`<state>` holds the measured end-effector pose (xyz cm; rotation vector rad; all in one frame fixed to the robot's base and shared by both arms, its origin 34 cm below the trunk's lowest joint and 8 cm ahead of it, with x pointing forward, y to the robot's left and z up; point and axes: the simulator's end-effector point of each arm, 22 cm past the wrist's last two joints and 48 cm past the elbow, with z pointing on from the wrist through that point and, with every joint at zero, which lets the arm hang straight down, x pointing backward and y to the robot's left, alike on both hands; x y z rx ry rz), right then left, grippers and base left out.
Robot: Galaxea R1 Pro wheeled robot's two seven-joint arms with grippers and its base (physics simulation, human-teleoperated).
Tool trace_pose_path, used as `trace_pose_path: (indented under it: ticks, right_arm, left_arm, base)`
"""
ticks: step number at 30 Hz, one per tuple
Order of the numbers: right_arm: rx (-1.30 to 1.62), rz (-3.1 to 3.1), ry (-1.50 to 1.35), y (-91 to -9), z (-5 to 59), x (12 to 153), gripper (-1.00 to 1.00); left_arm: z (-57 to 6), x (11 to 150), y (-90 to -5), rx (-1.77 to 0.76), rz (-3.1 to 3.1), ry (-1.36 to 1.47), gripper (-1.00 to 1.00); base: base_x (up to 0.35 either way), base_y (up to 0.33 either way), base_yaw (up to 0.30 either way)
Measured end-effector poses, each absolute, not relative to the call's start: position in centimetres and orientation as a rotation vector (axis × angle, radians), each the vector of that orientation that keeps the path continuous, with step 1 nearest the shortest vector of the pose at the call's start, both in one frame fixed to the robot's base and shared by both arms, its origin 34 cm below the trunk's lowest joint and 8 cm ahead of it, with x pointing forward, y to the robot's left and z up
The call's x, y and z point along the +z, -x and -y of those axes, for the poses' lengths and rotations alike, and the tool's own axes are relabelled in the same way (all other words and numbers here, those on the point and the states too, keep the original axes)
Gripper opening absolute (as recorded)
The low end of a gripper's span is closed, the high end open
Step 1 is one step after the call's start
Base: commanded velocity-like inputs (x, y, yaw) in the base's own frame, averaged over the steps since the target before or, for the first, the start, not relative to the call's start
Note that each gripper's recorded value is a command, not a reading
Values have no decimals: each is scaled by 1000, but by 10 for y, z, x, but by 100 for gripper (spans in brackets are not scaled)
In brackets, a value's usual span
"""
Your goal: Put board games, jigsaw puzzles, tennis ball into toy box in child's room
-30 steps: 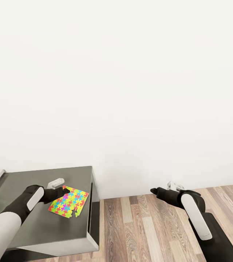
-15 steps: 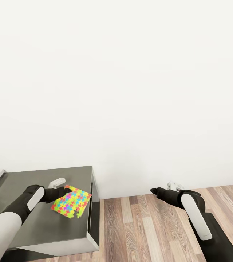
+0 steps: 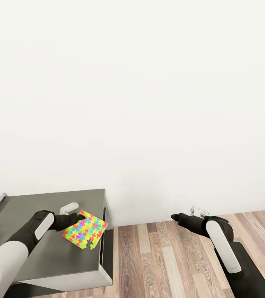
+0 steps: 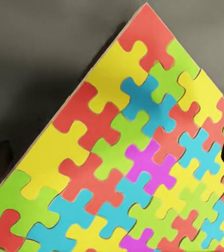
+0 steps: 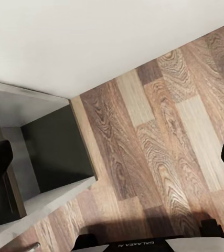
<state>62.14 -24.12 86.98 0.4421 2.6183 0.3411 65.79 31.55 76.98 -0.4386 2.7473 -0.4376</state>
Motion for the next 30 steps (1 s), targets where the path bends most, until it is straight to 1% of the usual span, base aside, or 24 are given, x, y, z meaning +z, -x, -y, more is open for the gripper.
trace_pose_path:
  ticks: [7,15,30]
  right_arm:
    - [341,-2618,-442,-621,241,870,100]
    - [339,-2618,-443,-621,242,870,100]
    - [342,-2614,-445,-622,242,870,100]
  left_arm:
    - [-313,769,-656,-439,-2758,411,100]
    - [-300,774,-659,-530,-2735,389,100]
    - [-300,775,-659,-536,-2733,386,100]
  base:
    - [0,0,0]
    - [0,0,0]
    - [0,0,0]
